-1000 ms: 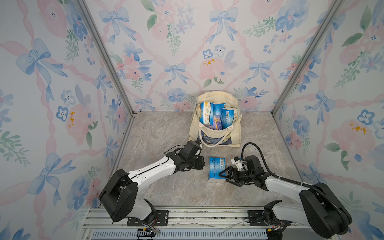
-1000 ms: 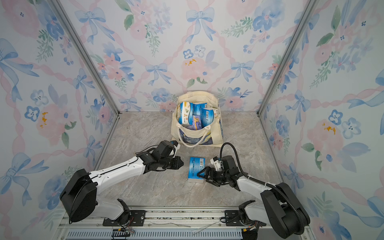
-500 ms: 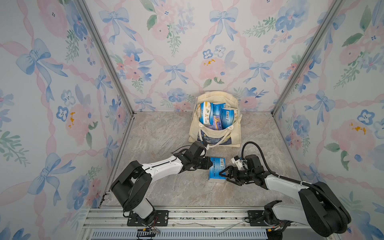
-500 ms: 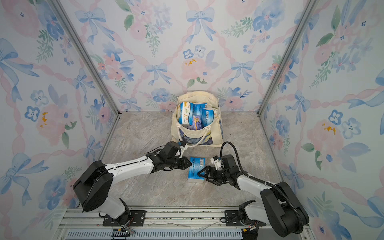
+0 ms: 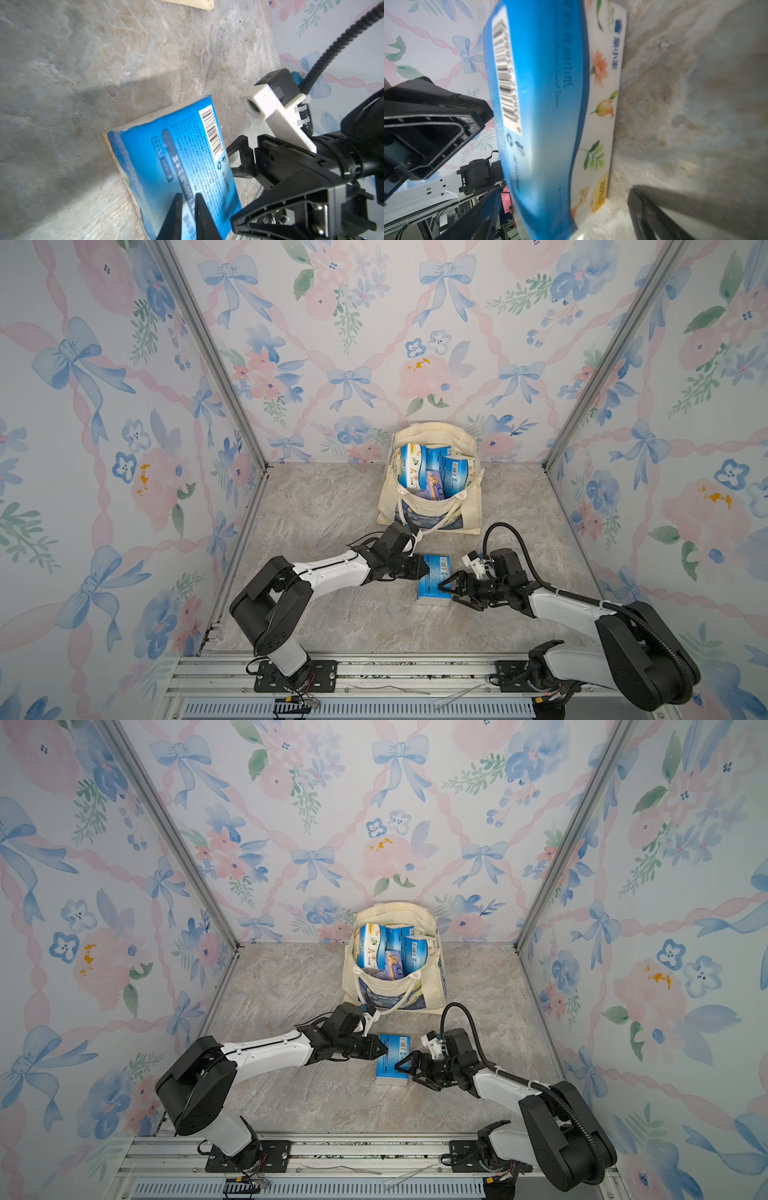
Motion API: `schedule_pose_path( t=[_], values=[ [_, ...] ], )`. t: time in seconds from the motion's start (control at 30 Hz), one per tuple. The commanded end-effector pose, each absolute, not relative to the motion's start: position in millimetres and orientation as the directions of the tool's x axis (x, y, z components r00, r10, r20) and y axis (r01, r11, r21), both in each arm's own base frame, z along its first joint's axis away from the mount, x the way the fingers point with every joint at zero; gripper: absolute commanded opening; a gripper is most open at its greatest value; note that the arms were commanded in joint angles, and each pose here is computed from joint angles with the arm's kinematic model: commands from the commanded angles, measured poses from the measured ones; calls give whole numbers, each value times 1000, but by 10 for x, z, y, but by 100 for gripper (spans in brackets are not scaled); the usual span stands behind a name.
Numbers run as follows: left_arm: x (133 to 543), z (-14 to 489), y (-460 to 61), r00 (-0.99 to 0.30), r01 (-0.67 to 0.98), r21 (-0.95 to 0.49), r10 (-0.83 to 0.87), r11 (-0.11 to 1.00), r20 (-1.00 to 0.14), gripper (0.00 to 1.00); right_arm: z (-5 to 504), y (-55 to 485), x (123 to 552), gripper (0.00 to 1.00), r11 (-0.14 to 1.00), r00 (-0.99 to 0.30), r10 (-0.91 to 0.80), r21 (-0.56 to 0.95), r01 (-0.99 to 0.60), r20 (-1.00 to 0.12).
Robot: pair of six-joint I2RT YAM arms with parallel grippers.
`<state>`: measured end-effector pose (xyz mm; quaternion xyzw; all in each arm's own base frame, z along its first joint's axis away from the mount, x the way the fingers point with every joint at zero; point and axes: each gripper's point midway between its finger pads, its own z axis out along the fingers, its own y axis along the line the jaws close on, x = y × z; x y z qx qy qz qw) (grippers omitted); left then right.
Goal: Put tissues into the canvas bag
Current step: Pick up the pack of facial tissues from the center of the board.
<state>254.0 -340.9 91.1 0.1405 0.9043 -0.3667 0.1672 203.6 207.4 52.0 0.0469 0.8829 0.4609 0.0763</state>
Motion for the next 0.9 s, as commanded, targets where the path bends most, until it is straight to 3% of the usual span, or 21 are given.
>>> schedule_pose_path(
  t=[0.0, 0.87],
  values=[
    [2533, 945, -3508, -903, 392, -637, 146, 663, -403, 16, 539, 2070, 2109, 97, 572, -982, 158, 820, 6, -103],
    [2560, 558, -3086, -950, 269, -591, 110, 760, -291, 14, 566, 2162, 2195, 97, 538, -984, 154, 843, 9, -88]
  ],
)
